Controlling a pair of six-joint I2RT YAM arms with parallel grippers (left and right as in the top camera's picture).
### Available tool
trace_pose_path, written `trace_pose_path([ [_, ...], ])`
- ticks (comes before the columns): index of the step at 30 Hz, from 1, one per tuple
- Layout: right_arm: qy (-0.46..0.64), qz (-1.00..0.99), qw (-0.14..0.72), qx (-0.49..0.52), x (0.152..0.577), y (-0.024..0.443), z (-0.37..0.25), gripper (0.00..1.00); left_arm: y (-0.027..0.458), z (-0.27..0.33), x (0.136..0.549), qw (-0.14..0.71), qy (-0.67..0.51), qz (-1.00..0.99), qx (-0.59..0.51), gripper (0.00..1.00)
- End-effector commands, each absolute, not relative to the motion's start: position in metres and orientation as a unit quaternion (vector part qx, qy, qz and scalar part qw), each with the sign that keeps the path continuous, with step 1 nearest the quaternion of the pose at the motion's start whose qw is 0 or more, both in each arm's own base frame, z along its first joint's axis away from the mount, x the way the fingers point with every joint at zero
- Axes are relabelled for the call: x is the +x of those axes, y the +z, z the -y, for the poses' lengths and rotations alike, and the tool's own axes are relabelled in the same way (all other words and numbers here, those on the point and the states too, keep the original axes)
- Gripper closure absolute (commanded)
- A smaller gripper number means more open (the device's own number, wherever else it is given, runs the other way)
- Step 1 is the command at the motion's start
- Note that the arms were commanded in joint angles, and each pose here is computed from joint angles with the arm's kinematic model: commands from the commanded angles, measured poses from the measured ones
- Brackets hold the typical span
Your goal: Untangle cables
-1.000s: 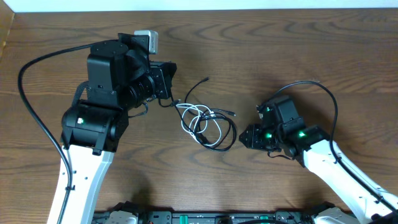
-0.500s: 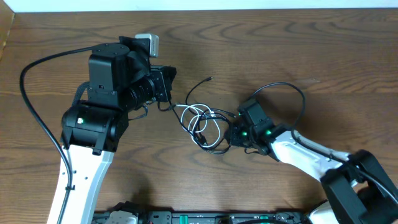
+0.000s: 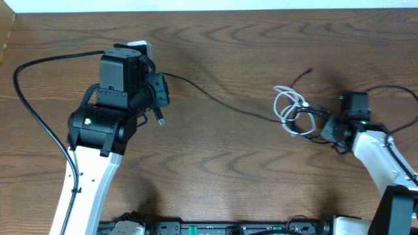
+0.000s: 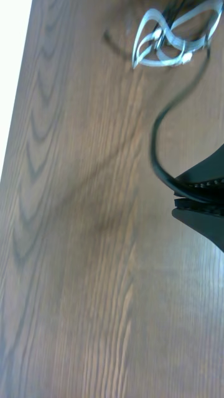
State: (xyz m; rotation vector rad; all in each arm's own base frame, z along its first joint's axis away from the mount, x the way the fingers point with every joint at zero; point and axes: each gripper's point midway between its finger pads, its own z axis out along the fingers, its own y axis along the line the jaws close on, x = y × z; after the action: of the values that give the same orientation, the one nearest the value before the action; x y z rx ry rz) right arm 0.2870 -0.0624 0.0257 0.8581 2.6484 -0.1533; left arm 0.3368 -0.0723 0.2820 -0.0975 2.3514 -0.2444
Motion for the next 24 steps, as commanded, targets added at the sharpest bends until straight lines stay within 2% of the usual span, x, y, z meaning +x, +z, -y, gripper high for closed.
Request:
trace_pose_path([
  [1,-0.082,-0.923,0.169,0.336,0.274,0.026,0.094,0.99,0.288,0.022,0.346,0.404,-0.016,-0.909,-0.098,0.92],
  [5,-0.087,-0.910,0.166,0.369,0.266,0.026,0.112,0.99,0.298,-0.042,0.353,0.429,0.001,-0.877,-0.215,0.92],
  [8,-0.084,-0.909,0.164,0.373,0.265,0.025,0.113,0.99,0.305,-0.121,0.341,0.444,0.015,-0.817,-0.368,0.92],
  [10,-0.066,-0.911,0.163,0.372,0.267,0.024,0.107,0.99,0.305,-0.142,0.336,0.447,0.006,-0.800,-0.400,0.92],
  [13,0.009,-0.919,0.160,0.361,0.277,0.022,0.082,0.99,0.302,-0.156,0.332,0.442,-0.007,-0.781,-0.442,0.93],
  [18,0.160,-0.934,0.163,0.277,0.296,0.032,0.026,0.99,0.290,-0.109,0.358,0.414,-0.125,-0.819,-0.378,0.91],
  [20,0.187,-0.937,0.161,0.247,0.297,0.035,0.012,0.99,0.283,-0.078,0.366,0.392,-0.168,-0.849,-0.312,0.38],
  [21,0.204,-0.940,0.158,0.223,0.296,0.037,0.001,0.96,0.276,-0.064,0.366,0.373,-0.182,-0.861,-0.293,0.23],
  [23,0.246,-0.943,0.152,0.162,0.293,0.042,-0.024,0.83,0.258,-0.038,0.362,0.332,-0.194,-0.887,-0.254,0.19],
  [24,0.279,-0.943,0.146,0.112,0.288,0.047,-0.045,0.67,0.242,-0.009,0.356,0.291,-0.198,-0.912,-0.212,0.18],
])
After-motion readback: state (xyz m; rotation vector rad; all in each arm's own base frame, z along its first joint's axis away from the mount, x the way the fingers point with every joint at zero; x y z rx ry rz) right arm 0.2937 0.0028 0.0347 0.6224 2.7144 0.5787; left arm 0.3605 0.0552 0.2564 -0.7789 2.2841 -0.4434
